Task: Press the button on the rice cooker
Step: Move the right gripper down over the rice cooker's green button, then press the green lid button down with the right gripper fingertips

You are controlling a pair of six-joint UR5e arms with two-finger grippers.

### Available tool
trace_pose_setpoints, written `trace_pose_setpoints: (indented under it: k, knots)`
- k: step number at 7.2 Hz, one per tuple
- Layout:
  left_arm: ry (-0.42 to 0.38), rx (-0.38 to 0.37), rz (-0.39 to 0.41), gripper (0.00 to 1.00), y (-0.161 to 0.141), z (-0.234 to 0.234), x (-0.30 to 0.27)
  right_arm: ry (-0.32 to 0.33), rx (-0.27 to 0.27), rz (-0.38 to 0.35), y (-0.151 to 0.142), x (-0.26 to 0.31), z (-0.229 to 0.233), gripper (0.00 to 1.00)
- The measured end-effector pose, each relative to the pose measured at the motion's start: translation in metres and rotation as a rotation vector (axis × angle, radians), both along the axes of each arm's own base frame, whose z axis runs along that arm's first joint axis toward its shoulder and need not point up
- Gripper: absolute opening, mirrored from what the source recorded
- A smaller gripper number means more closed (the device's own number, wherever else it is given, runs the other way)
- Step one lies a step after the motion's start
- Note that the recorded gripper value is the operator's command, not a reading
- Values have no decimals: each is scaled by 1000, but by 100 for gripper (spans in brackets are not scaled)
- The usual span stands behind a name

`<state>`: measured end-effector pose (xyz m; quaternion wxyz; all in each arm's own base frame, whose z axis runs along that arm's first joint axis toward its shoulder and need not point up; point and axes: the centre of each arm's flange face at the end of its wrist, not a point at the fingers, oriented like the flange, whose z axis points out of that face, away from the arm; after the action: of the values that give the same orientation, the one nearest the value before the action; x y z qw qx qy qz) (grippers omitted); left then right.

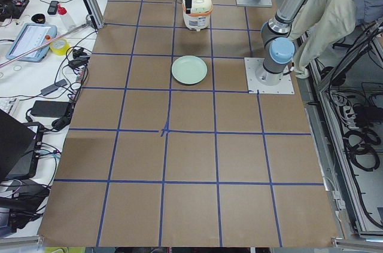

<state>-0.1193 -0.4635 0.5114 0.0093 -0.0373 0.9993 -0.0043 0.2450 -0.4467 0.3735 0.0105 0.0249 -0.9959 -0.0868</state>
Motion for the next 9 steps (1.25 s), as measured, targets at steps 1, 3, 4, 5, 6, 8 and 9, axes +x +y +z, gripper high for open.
trace_pose_setpoints:
  k: [1, 3, 4, 5, 6, 8, 9]
  knots:
    - [0, 0, 1, 100, 0, 0, 0, -3, -3, 0, -1, 1, -3, 2]
    - [0, 0, 1, 100, 0, 0, 0, -4, -5, 1, -1, 2, -8, 2]
    - [0, 0, 1, 100, 0, 0, 0, -5, -10, 2, -1, 2, -11, 2]
    - [0, 0, 1, 100, 0, 0, 0, -5, -12, 2, 0, 2, -14, 2]
    - [0, 0, 0, 100, 0, 0, 0, -4, -12, 2, 0, 1, -15, 3]
    - [0, 0, 0, 100, 0, 0, 0, -4, -11, 4, 1, 2, -16, 4]
    - [0, 0, 0, 100, 0, 0, 0, -4, -11, 4, 1, 2, -16, 5]
